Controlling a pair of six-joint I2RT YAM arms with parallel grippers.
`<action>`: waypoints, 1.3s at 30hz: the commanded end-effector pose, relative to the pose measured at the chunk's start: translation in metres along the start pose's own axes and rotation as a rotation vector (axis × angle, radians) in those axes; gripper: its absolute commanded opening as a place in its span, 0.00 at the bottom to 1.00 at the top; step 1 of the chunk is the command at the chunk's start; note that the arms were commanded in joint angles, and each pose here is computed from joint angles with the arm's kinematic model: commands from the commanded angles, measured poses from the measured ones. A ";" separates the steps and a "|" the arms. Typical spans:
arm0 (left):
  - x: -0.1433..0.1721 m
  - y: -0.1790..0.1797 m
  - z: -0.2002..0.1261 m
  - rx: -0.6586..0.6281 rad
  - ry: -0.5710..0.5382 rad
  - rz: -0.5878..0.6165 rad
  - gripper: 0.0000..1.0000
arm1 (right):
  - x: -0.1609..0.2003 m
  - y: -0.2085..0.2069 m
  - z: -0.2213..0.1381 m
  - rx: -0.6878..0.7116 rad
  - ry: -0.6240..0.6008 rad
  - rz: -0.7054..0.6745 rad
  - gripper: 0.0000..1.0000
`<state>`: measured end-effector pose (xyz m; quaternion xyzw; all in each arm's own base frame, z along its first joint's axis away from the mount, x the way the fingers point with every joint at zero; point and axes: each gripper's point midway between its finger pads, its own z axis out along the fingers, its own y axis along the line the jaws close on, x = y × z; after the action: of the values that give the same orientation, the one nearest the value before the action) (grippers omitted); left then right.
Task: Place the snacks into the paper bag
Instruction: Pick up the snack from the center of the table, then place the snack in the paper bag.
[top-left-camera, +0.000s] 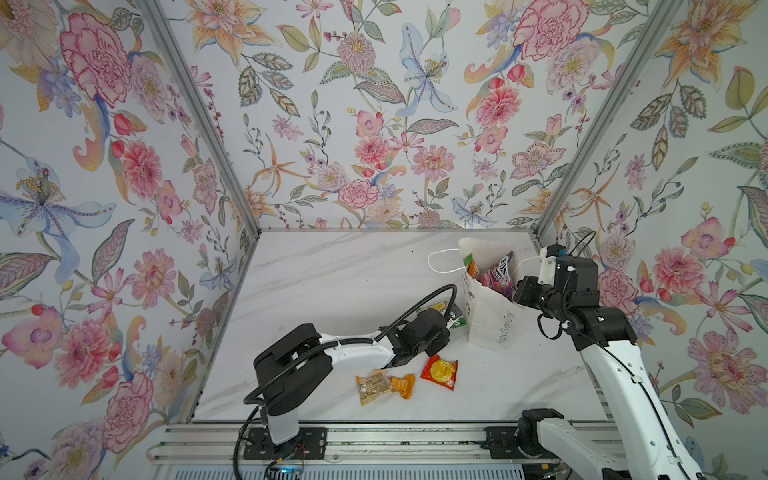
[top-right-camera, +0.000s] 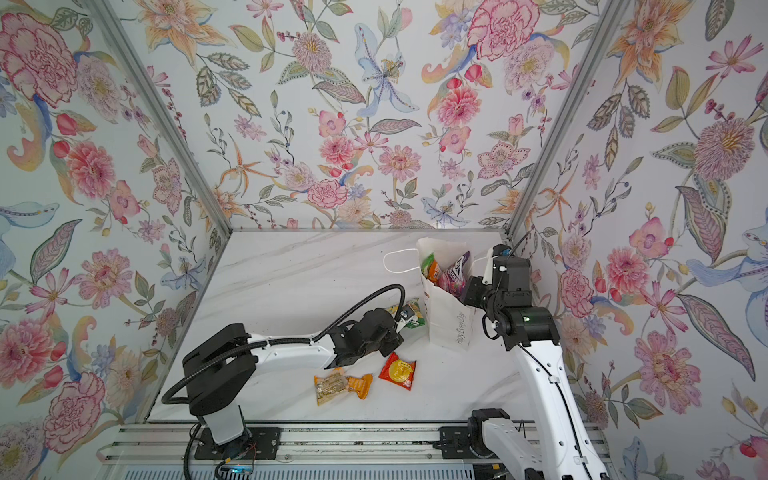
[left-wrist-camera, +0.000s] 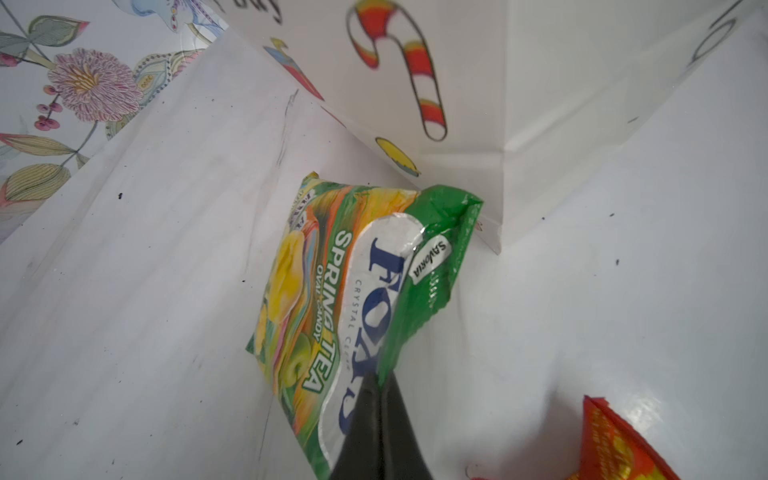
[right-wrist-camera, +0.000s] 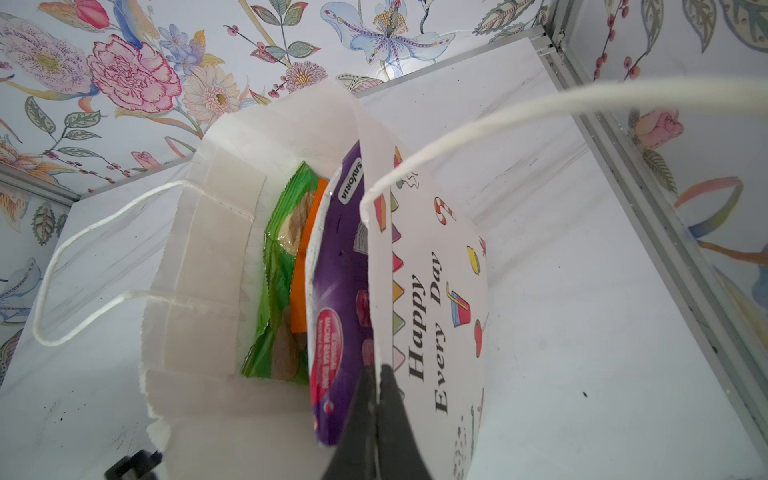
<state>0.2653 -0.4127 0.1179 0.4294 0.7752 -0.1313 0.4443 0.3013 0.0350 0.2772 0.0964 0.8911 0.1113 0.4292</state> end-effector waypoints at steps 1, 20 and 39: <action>-0.024 0.004 -0.029 0.000 -0.099 -0.151 0.00 | 0.000 0.002 -0.007 -0.010 -0.010 -0.015 0.00; -0.150 0.004 -0.134 0.178 -0.348 -0.444 0.00 | -0.004 0.003 -0.012 -0.013 -0.023 -0.015 0.00; -0.284 0.011 -0.210 0.294 -0.623 -0.507 0.00 | -0.006 0.006 -0.012 -0.024 -0.023 -0.013 0.00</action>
<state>0.2248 -0.4307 0.4394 0.2286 0.6868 -0.4361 0.5347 0.3002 0.0348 0.2771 0.0954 0.8917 0.1105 0.4285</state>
